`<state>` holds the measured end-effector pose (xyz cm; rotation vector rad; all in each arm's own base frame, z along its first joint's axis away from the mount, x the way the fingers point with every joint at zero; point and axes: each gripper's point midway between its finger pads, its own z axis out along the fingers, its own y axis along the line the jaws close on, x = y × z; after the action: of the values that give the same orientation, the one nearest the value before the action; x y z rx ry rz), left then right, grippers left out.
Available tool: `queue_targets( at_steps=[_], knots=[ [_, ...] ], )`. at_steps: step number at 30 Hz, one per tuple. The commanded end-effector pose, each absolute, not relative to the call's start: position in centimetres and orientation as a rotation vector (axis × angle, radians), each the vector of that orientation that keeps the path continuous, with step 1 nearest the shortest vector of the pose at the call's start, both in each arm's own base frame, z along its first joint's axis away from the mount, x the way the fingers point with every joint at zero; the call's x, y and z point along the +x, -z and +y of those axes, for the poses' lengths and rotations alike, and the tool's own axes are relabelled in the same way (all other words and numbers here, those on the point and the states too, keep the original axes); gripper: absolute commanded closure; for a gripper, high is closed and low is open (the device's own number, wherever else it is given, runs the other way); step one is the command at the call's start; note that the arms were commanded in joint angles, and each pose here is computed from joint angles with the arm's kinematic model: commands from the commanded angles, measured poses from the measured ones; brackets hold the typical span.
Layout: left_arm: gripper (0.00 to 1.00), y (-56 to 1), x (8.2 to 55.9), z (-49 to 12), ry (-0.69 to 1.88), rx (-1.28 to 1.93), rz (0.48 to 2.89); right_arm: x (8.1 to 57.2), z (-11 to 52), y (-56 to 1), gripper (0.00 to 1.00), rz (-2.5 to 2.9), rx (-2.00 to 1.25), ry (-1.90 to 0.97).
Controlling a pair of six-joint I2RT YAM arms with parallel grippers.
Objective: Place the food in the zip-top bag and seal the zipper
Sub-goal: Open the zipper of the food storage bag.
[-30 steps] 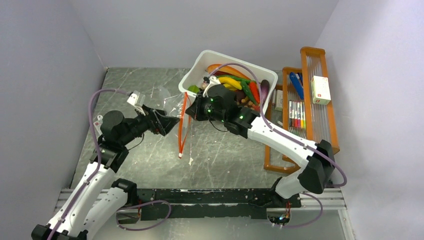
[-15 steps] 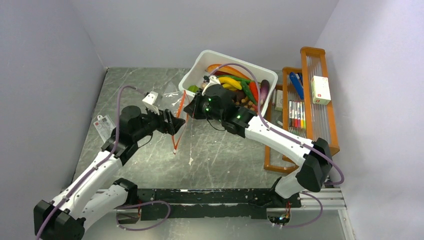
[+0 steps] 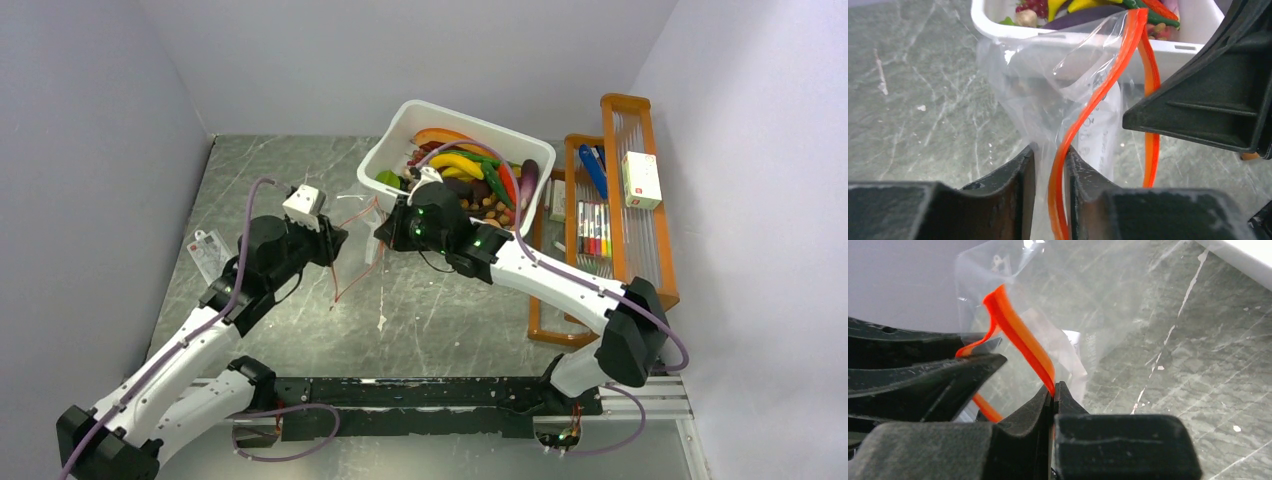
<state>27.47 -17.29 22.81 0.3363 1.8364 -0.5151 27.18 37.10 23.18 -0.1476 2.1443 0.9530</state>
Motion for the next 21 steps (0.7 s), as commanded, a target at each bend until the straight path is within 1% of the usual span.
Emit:
queue_targets(
  at_steps=[1, 3, 6, 9, 13, 14, 15, 17, 18, 19, 21],
  knots=[
    [0.8, -23.6, 27.9, -16.3, 0.453, 0.304, 1.796, 26.7, 36.6, -24.7, 1.0, 2.103, -0.141, -0.974],
    [0.92, -23.8, 27.8, -16.1, 0.445, 0.299, 1.804, 26.8, 36.3, -25.0, 1.0, 2.104, -0.145, -0.951],
    [0.93, -23.9, 27.8, -15.3, 0.416, 0.261, 1.817, 27.5, 35.0, -24.9, 1.0, 2.125, -0.111, -0.846],
    [0.93, -23.1, 27.7, -15.0, 0.38, 0.271, 1.881, 28.0, 33.8, -24.5, 1.0, 2.139, -0.002, -0.792],
    [0.93, -22.3, 27.9, -15.0, 0.361, 0.264, 1.954, 27.8, 34.4, -23.8, 1.0, 2.168, 0.143, -0.876],
    [0.93, -22.5, 27.8, -15.5, 0.389, 0.275, 1.95, 27.7, 34.6, -23.6, 0.98, 2.18, 0.181, -0.897],
    [0.93, -22.7, 27.7, -16.1, 0.426, 0.286, 1.941, 27.7, 35.0, -23.5, 0.89, 2.186, 0.204, -0.925],
    [0.93, -23.5, 27.5, -17.1, 0.502, 0.292, 1.907, 27.3, 36.3, -23.6, 0.7, 2.178, 0.184, -1.001],
    [0.93, -23.9, 27.4, -17.4, 0.532, 0.287, 1.892, 27.3, 36.9, -23.5, 0.63, 2.179, 0.183, -1.026],
    [0.93, -24.2, 27.3, -17.7, 0.557, 0.283, 1.878, 27.3, 37.3, -23.3, 0.59, 2.185, 0.182, -1.038],
    [0.93, -24.7, 27.2, -17.9, 0.585, 0.268, 1.864, 27.5, 37.9, -22.3, 0.55, 2.22, 0.193, -1.023]
  ],
)
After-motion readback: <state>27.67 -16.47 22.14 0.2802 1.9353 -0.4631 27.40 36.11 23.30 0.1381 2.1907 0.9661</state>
